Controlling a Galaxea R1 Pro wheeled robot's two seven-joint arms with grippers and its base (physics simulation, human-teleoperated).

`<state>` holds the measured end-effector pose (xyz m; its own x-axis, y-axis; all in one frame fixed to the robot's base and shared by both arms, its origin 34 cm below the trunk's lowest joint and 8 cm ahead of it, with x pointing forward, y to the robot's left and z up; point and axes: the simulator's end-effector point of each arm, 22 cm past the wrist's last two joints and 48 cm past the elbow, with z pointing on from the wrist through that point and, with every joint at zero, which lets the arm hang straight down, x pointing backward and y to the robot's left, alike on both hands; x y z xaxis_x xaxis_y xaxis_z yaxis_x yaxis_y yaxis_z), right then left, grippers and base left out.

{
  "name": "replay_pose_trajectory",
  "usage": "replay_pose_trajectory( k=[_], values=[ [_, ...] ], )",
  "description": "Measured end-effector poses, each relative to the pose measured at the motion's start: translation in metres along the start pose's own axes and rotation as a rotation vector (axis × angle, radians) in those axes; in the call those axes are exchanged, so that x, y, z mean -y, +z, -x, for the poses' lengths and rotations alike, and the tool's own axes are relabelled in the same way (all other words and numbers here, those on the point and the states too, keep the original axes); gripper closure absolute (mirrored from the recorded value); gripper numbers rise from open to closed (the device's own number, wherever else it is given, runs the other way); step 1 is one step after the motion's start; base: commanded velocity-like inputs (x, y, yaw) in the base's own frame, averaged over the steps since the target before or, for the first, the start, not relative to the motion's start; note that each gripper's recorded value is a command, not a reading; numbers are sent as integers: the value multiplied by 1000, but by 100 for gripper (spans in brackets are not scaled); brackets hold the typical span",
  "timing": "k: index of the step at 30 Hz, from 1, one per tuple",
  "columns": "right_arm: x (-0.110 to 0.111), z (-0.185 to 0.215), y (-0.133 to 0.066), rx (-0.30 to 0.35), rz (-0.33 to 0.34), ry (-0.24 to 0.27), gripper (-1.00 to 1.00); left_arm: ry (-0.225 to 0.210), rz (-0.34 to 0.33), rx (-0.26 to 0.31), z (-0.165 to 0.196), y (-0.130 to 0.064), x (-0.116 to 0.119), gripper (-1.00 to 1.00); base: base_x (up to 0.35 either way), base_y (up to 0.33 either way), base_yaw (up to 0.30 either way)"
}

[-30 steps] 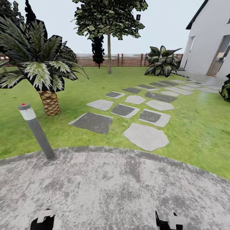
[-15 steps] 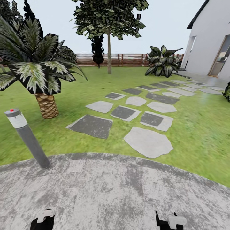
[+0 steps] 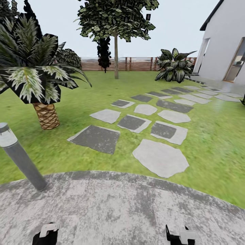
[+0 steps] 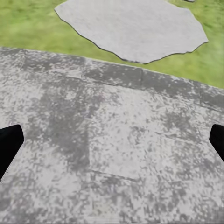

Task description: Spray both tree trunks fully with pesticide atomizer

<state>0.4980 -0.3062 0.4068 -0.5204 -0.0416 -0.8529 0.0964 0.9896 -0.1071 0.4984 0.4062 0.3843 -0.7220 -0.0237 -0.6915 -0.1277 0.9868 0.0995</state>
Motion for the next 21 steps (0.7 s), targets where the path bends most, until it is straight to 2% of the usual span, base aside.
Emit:
replay_pose_trajectory(
  k=[21],
  values=[
    [1, 0, 0, 0, -1, -1, -100, 1, 1, 0, 0, 0, -1, 100, 340, 0, 0]
  ],
)
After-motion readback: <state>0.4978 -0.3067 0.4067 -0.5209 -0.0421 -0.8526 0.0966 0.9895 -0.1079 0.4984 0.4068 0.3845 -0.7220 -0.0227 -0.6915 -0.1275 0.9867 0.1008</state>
